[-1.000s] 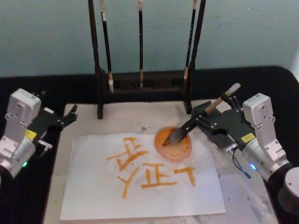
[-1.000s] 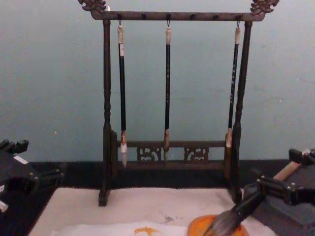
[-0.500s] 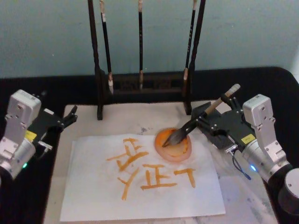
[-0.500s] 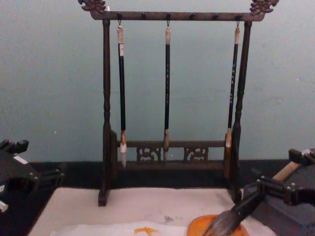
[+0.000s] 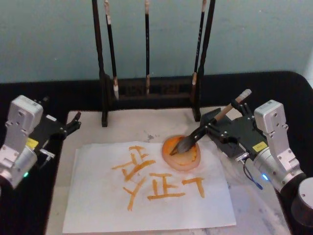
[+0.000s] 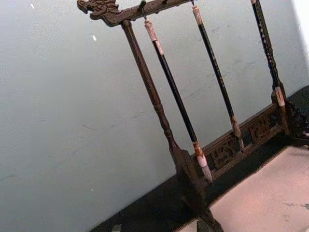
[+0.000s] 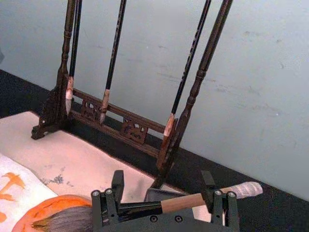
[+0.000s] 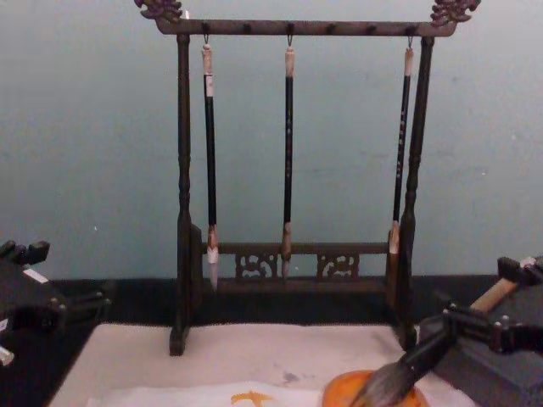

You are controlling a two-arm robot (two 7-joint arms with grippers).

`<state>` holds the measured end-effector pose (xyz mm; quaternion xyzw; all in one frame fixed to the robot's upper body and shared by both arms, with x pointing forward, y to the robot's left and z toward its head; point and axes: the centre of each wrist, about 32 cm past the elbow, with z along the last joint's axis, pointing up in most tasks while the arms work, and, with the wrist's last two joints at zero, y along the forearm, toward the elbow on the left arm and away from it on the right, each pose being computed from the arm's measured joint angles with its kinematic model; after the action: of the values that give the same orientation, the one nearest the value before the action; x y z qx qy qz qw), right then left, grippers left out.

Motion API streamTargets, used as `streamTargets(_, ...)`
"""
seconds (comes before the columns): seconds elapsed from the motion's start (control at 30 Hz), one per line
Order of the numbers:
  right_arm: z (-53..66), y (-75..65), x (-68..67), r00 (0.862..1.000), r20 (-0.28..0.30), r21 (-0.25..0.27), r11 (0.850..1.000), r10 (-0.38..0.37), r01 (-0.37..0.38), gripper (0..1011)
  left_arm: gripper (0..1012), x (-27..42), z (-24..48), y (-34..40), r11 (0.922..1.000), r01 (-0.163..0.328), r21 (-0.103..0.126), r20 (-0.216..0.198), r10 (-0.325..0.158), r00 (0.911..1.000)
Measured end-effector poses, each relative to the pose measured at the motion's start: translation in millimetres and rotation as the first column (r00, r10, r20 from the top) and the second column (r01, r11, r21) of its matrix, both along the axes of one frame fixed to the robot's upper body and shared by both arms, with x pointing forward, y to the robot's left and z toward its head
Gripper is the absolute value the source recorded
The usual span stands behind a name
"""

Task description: Pick up the brush from the inkstone, write on the paper, then place the brush back to its original position.

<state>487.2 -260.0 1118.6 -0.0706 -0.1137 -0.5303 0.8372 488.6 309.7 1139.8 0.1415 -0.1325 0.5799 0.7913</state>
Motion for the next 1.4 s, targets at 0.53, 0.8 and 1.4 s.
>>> streamTargets(0.53,0.0,0.0,0.0,1.0,0.0,0.0,1.0,0.0,0.0,1000,1010,0.0,0.0,0.0,1.0,0.0,0.0,0.0,0.0,1.0)
streamTargets(0.8,0.0,0.0,0.0,1.0,0.0,0.0,1.0,0.0,0.0,1000,1010,0.0,0.0,0.0,1.0,0.0,0.0,0.0,0.0,1.0)
streamTargets(1.4,0.0,0.0,0.0,1.0,0.0,0.0,1.0,0.0,0.0,1000,1010,0.0,0.0,0.0,1.0,0.0,0.0,0.0,0.0,1.0)
